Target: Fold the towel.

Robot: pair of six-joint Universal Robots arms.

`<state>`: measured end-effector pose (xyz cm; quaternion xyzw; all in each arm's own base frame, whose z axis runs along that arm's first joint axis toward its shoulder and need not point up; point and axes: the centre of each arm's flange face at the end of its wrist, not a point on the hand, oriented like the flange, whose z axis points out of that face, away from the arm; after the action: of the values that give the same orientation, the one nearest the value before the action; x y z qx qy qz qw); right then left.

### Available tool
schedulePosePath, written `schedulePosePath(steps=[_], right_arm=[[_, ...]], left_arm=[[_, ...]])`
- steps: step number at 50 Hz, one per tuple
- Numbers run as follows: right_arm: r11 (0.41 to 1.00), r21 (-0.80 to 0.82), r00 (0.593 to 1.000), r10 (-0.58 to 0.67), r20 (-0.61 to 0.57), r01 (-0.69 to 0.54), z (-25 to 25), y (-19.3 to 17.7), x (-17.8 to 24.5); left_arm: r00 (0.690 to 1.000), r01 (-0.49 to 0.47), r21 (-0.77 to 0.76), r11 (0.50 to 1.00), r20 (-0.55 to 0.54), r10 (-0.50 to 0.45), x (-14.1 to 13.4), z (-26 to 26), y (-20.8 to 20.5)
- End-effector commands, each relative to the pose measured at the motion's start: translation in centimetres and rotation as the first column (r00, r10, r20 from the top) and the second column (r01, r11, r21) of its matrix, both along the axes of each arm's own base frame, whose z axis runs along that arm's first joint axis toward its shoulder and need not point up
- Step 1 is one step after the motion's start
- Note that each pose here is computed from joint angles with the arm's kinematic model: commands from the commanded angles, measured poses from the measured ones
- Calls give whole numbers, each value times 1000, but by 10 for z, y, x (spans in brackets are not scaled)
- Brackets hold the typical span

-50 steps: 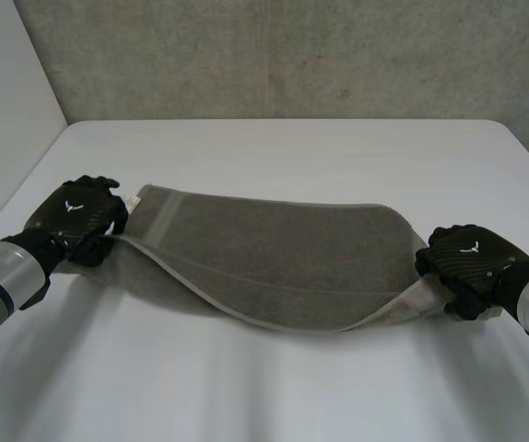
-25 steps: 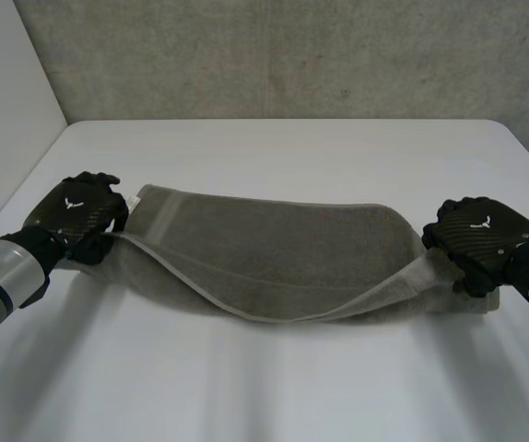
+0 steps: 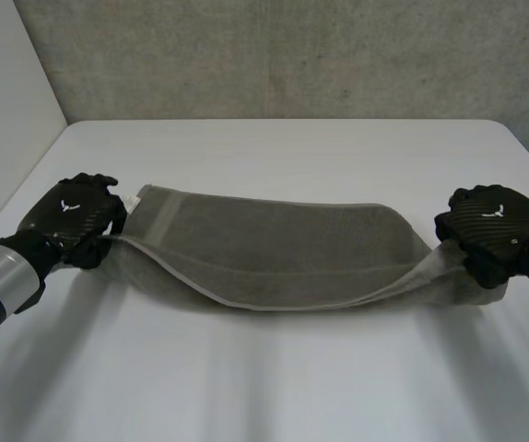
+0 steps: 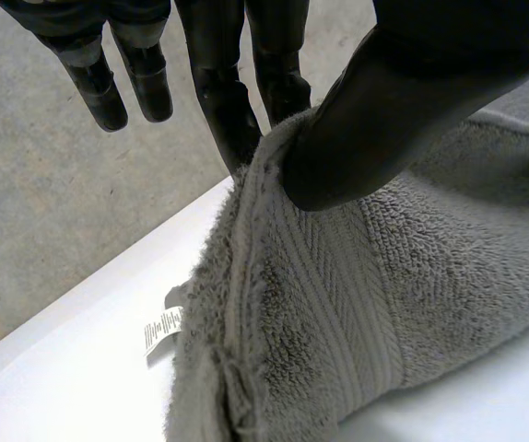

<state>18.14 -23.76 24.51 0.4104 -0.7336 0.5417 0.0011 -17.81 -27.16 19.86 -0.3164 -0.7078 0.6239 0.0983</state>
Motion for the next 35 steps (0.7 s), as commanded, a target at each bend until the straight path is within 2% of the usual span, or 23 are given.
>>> schedulePosePath(steps=[1, 9, 12, 14, 15, 16, 17, 18, 19, 20, 21, 22, 23, 24, 25, 26, 27, 28, 29, 31, 33, 34, 35], right_arm=[[1000, 10, 999, 5, -49, -4, -3, -1, -6], [998, 14, 996, 67, -65, -67, -18, -23, 14], [993, -72, 995, 88, -55, -92, -11, -38, 30], [969, -235, 997, 74, -19, -77, 12, -60, 42], [969, -236, 997, 74, -19, -77, 13, -61, 42], [942, -330, 998, 61, 15, -53, 29, -74, 46], [942, -331, 998, 61, 16, -52, 29, -74, 46], [901, -433, 997, 49, 56, -20, 48, -87, 49], [842, -539, 994, 43, 104, 20, 72, -100, 50], [842, -540, 994, 43, 104, 21, 72, -100, 50], [757, -650, 987, 41, 157, 72, 100, -111, 50], [691, -714, 980, 42, 192, 110, 120, -116, 49], [691, -715, 980, 42, 193, 111, 120, -116, 49], [603, -783, 971, 56, 231, 152, 143, -118, 48], [535, -826, 965, 71, 254, 178, 160, -118, 47], [534, -826, 965, 71, 254, 178, 160, -118, 47], [476, -858, 959, 88, 268, 196, 174, -116, 46], [453, -868, 957, 98, 272, 201, 180, -114, 45], [453, -869, 957, 98, 272, 201, 180, -114, 45], [452, -869, 957, 97, 272, 202, 182, -113, 45], [489, -851, 961, 84, 262, 190, 173, -113, 41], [489, -851, 961, 84, 262, 190, 173, -113, 41], [524, -836, 965, 92, 244, 162, 163, -111, 43]], left_arm=[[1000, 25, 18, 1000, -8, -25, 0, 1, 6], [998, 52, 79, 996, 14, -53, -5, -24, -19], [995, 79, 39, 996, 55, -81, -13, -25, -33], [994, 93, 1, 996, 64, -93, -18, -20, -42], [994, 93, 1, 996, 64, -93, -18, -20, -42], [993, 100, -41, 994, 68, -97, -22, -13, -53], [993, 102, -93, 990, 69, -96, -26, -2, -65], [993, 102, -94, 990, 69, -96, -26, -2, -65], [994, 90, -155, 984, 68, -80, -29, 13, -79], [996, 68, -223, 972, 63, -56, -34, 32, -91], [997, 68, -224, 972, 63, -55, -34, 32, -91], [999, 34, -296, 955, 41, -23, -38, 53, -102], [1000, -5, -385, 923, 1, 6, -41, 81, -111], [1000, -6, -386, 922, 0, 6, -41, 81, -111], [998, -50, -475, 878, -57, 26, -41, 110, -118], [998, -50, -476, 878, -58, 26, -41, 110, -118], [992, -87, -551, 830, -120, 24, -39, 137, -121], [983, -113, -614, 781, -185, -3, -36, 167, -118], [983, -113, -614, 781, -185, -3, -36, 167, -118], [956, -153, -699, 699, -285, -75, -25, 219, -103], [947, -164, -710, 684, -308, -94, -17, 230, -101], [945, -155, -703, 694, -311, -105, -12, 228, -102], [945, -155, -703, 694, -311, -105, -12, 228, -102]])
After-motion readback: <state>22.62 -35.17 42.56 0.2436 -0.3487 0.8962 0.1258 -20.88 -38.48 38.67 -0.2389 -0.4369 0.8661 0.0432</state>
